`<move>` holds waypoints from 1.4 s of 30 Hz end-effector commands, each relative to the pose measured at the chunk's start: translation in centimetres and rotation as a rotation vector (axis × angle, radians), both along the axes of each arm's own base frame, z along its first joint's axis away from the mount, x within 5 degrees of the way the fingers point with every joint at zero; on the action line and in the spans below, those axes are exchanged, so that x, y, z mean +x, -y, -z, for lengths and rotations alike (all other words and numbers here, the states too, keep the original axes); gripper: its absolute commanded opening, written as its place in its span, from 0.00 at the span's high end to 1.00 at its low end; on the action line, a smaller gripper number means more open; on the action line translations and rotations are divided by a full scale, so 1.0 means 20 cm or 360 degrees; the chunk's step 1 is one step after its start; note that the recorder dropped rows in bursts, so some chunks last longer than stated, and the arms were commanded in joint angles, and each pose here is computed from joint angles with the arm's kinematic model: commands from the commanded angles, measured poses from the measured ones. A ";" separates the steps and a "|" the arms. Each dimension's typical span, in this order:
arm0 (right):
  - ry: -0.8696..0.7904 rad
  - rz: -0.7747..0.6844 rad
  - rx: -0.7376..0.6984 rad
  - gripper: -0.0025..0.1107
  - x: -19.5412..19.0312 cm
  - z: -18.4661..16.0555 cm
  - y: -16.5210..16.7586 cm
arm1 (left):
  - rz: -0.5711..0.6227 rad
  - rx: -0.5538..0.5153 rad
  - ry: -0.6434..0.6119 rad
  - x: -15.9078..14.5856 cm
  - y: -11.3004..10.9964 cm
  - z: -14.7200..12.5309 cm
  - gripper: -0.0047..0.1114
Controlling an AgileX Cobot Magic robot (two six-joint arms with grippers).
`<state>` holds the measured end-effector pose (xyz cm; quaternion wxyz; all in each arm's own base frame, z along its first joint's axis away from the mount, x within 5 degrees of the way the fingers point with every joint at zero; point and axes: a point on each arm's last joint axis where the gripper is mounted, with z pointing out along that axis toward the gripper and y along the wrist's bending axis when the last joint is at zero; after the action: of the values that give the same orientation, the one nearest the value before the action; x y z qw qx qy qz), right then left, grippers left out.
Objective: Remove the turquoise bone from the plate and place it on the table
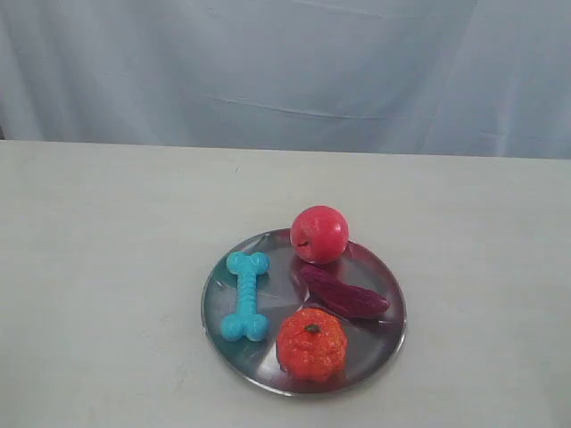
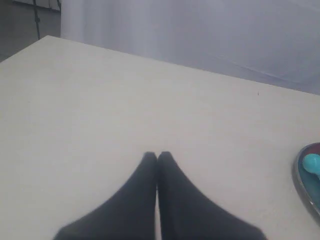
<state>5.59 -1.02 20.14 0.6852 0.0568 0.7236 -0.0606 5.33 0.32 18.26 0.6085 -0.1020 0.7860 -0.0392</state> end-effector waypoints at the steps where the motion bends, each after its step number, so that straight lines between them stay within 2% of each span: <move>1: 0.0001 0.0003 -0.0008 0.98 0.00 0.00 0.00 | 0.0008 -0.0008 0.0007 0.00 0.00 0.00 0.96; 28: 0.0004 0.0003 -0.0008 0.98 0.00 0.00 0.00 | 0.0008 -0.0008 0.0007 0.00 0.00 0.00 0.96; 31: 0.0093 -0.0011 -0.0011 0.98 0.00 -0.02 0.00 | 0.0008 -0.0008 0.0007 0.00 0.00 0.00 0.96; 33: 0.0187 -0.0025 0.0100 0.98 0.00 -0.04 -0.01 | 0.0008 -0.0008 0.0007 0.00 0.00 0.00 0.96; 37: 0.0358 -0.0051 0.0165 0.98 0.00 -0.09 -0.01 | 0.0008 -0.0008 0.0007 0.00 0.00 0.00 0.96; 39: 0.0296 -0.0040 0.0340 0.98 0.00 -0.08 -0.01 | 0.0008 -0.0008 0.0007 0.00 0.00 0.00 0.96; 42: 0.0212 -0.0020 0.0400 0.98 -0.02 -0.13 -0.01 | 0.0008 -0.0008 0.0007 0.00 0.00 0.00 0.96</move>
<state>5.49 -0.83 21.86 0.7284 0.1225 0.6737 0.0233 5.33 0.32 18.26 0.6085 -0.1020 0.7860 -0.0392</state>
